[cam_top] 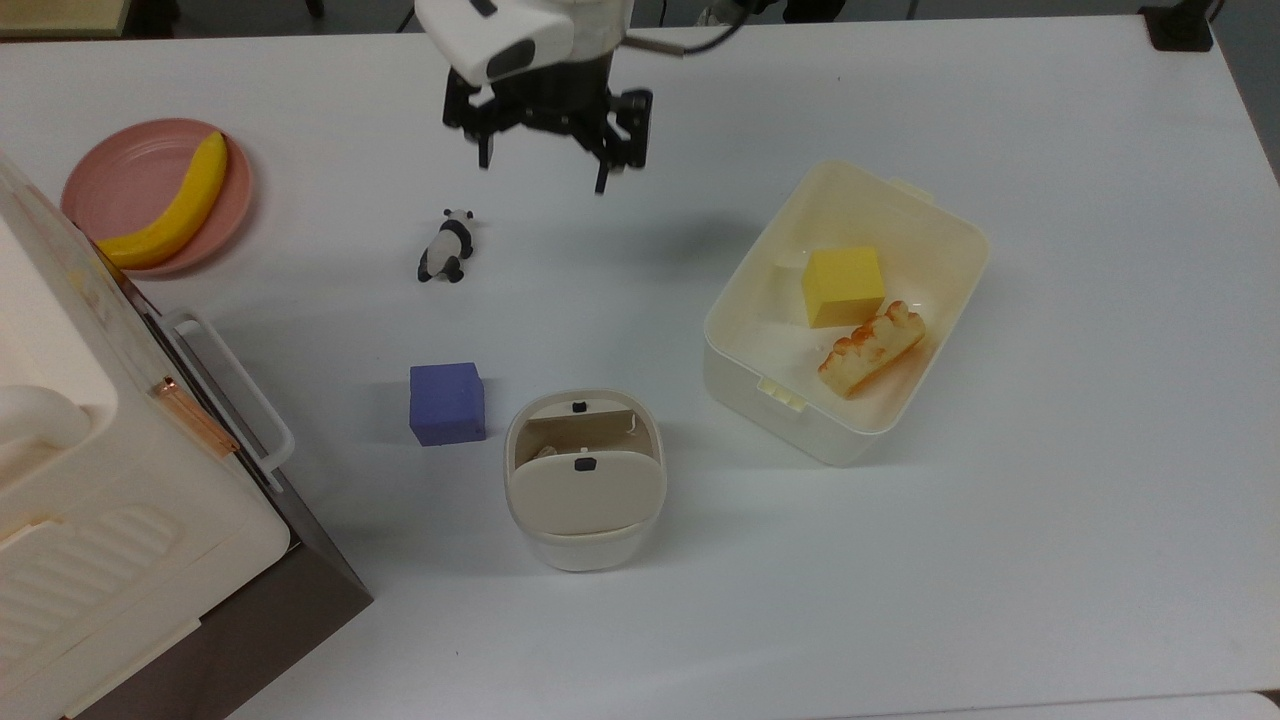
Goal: Grab it up and put it in the trash
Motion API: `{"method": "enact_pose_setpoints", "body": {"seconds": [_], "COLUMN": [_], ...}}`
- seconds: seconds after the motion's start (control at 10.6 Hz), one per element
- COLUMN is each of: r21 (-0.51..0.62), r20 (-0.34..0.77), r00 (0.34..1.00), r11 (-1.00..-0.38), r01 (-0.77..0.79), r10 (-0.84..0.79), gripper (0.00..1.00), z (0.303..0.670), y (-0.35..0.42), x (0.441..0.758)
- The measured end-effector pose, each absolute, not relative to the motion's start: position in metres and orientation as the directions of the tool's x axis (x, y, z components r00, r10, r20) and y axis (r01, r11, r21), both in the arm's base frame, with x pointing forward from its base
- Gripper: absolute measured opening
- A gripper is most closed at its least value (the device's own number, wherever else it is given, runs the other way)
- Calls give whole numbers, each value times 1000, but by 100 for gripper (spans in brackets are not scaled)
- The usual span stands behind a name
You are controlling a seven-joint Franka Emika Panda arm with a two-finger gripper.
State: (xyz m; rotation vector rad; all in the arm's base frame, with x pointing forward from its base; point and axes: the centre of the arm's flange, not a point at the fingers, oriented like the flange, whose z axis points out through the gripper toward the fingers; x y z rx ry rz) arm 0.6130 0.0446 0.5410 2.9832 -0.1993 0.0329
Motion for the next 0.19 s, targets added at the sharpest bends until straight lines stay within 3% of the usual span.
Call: {"method": "enact_pose_setpoints", "body": {"seconds": [0.19], "r21": [141], "r20": [3], "r00": [992], "r11": [-982], "r01": [-122], "r10": [-123], "gripper": [100], "z": [550], "y": [45], "x": [592]}}
